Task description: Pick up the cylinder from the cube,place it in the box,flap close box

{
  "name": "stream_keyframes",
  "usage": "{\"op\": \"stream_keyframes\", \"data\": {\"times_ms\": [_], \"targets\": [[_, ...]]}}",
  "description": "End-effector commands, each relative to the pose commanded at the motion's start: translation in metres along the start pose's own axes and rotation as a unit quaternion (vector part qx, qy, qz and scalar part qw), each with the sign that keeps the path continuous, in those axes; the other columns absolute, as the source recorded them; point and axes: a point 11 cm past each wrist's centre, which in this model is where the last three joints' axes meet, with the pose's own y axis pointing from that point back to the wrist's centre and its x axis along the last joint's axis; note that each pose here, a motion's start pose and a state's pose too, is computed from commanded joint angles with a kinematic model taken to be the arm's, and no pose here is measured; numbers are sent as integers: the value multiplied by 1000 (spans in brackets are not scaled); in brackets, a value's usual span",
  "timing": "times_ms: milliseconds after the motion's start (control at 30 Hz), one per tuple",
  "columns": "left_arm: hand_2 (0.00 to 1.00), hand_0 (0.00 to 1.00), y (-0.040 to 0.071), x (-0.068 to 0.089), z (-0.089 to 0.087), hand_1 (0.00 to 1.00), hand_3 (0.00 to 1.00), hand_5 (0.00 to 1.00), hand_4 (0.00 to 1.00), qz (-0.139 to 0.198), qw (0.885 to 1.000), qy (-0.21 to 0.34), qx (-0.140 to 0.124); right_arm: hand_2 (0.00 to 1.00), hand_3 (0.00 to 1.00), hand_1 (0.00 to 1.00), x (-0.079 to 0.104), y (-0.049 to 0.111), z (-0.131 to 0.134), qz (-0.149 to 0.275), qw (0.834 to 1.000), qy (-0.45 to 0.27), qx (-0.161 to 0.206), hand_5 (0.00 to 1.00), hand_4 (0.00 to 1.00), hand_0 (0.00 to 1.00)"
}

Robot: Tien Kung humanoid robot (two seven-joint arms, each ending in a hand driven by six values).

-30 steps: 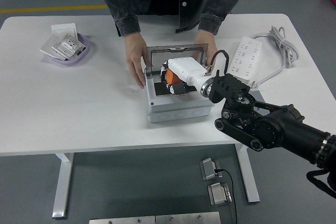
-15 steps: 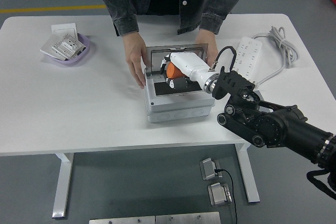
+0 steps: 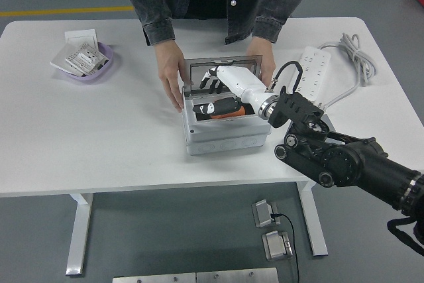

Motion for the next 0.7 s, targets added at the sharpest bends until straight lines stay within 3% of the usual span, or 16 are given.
{"op": "stream_keyframes", "data": {"times_ms": [233,433,567,700], "targets": [[607,627,0,-2,-2,652,626,164,645,-2,1000,1,2,534,574,447,26,19,13,-3,997,-64,-31,510,944,567],[607,627,-1,-2,-6,651,626,163,646,-2,1000,2,6,524,551,436,65,37,12,-13,994,-98,-40,510,944,562],[607,627,-1,-2,-6,651,626,163,646,-2,1000,1,6,524,551,436,91,36,-14,-4,995,-96,-2,510,944,562],[607,627,-1,-2,-5,652,627,160,644,-1,1000,0,6,493,560,417,103,25,-18,4,996,-93,4,523,944,543]]}}
